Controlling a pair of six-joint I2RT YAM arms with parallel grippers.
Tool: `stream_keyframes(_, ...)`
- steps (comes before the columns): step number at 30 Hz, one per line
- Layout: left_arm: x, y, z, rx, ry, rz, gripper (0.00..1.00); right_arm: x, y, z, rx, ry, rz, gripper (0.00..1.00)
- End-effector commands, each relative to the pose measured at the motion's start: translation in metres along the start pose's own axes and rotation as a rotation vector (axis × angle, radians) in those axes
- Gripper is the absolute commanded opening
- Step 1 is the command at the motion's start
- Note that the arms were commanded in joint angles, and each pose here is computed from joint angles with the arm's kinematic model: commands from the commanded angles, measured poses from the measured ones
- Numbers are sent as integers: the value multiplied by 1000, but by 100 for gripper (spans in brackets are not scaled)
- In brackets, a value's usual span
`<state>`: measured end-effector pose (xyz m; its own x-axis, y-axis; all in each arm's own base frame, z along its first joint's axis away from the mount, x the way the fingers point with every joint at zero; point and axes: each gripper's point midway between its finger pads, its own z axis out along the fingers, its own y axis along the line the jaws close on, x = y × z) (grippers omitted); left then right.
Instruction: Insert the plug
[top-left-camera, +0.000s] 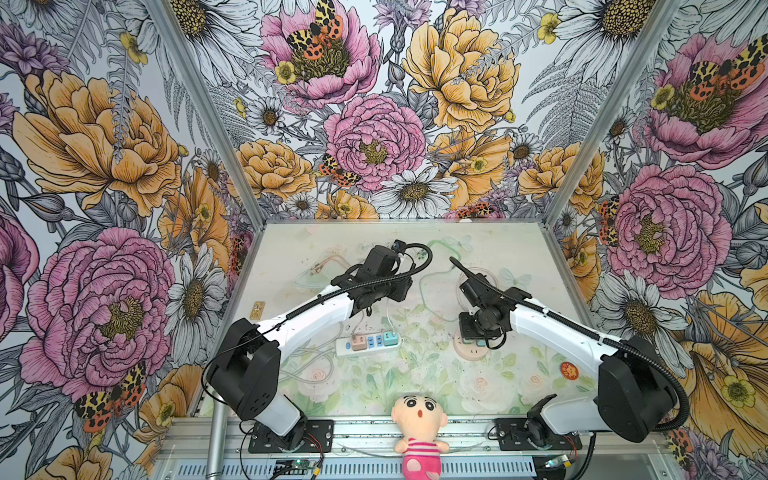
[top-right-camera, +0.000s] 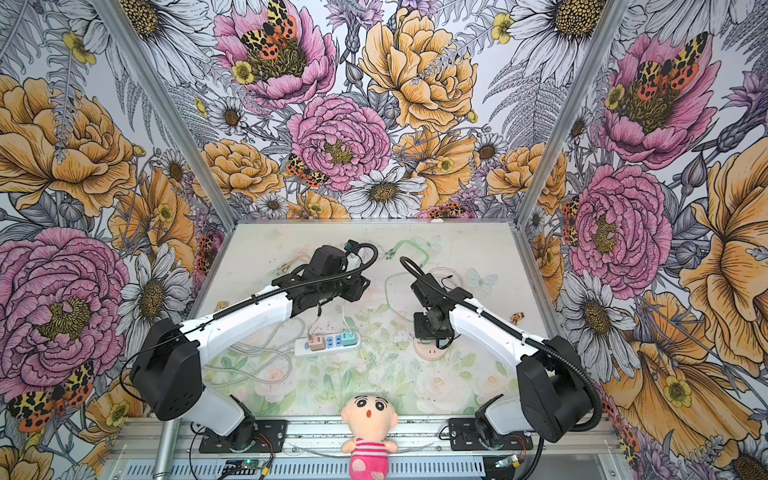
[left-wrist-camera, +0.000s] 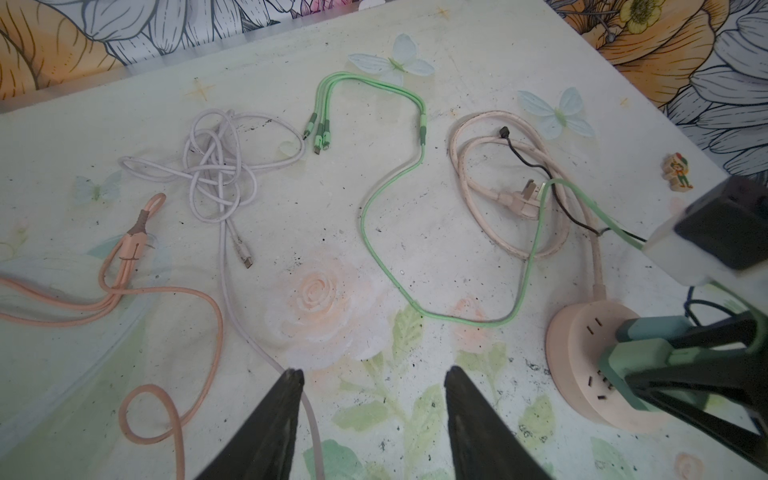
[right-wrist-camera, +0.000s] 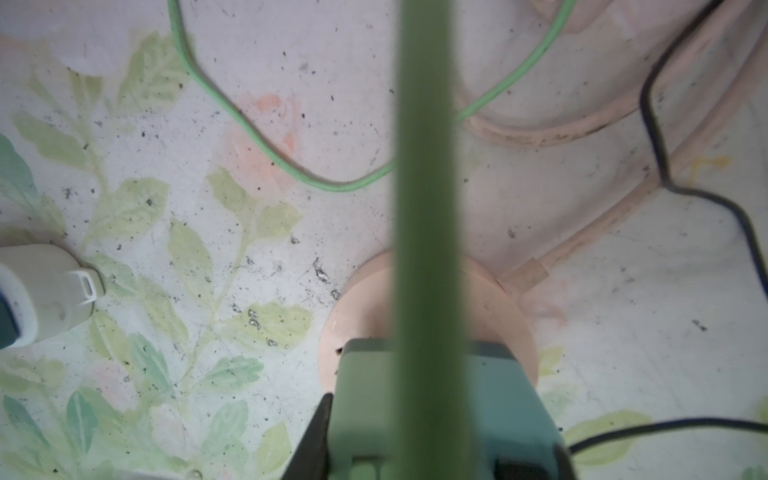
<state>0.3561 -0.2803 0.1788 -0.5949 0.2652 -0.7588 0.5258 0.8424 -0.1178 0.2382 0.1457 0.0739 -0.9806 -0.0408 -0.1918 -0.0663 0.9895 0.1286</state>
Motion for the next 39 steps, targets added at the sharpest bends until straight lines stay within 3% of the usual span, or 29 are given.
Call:
stream_keyframes(1, 0, 1, 0, 11, -4, -12, 58, 9, -6, 10, 56, 46, -22, 0)
stream_keyframes(39, 4, 3, 1, -17, 38, -18, 58, 36, 1, 62, 104, 166, -44, 0)
